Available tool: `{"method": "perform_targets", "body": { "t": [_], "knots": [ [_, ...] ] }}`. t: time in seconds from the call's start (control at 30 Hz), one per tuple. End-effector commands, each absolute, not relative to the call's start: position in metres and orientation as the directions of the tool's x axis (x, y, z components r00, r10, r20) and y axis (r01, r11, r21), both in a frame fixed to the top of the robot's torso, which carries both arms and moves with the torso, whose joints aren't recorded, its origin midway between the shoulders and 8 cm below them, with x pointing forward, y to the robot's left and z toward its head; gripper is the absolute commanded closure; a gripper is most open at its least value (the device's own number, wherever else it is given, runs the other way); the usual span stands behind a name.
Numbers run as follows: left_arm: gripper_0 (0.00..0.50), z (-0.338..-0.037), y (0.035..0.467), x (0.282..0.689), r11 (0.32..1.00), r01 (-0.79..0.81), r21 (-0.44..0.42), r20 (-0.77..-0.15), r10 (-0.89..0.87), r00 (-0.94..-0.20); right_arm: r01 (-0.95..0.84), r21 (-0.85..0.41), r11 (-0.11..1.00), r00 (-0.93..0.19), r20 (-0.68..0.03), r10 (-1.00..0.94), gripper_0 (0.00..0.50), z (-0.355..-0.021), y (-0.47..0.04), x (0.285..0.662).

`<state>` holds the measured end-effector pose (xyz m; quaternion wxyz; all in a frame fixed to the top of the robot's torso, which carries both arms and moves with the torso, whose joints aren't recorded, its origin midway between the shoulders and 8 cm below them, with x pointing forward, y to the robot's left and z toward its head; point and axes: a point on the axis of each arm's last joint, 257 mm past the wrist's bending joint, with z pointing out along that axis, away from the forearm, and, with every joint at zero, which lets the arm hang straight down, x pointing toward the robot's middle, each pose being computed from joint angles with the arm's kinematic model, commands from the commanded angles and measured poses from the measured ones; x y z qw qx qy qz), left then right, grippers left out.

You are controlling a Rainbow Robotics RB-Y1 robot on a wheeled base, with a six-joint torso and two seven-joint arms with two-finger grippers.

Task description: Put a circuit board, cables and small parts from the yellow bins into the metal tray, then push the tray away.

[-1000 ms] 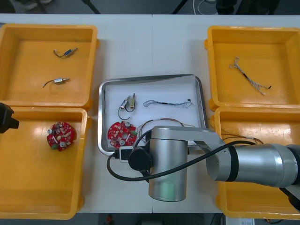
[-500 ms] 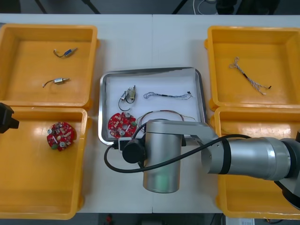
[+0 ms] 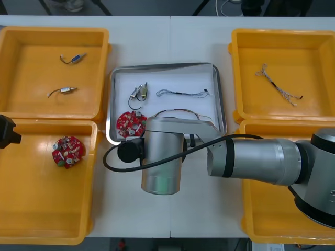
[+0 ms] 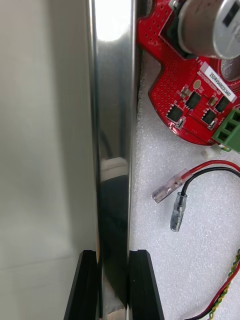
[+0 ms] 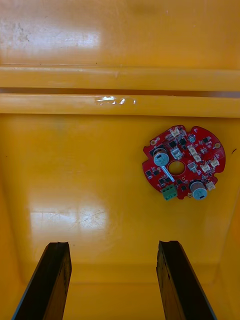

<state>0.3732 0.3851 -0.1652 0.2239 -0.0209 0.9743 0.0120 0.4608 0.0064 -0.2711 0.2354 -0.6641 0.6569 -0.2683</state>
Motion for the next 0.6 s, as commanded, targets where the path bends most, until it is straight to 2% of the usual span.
{"method": "perform_targets", "body": {
  "t": [0.03,0.33,0.6],
  "knots": [
    [0.0,-0.153,0.396,0.369,0.998,-0.014,0.065,-0.454,0.017,-0.891,-0.699,-0.715,0.013,0.003,-0.021,-1.0,0.5,-0.226,0.043,0.483],
    [0.0,-0.153,0.396,0.369,0.998,-0.014,0.065,-0.454,0.017,-0.891,-0.659,-0.749,0.071,-0.031,-0.068,-0.997,0.5,-0.201,0.045,0.519],
    [0.0,-0.153,0.396,0.369,0.998,-0.014,0.065,-0.454,0.017,-0.891,-0.602,-0.795,0.067,-0.043,-0.051,-0.998,0.5,-0.183,0.038,0.548]
  ]
}}
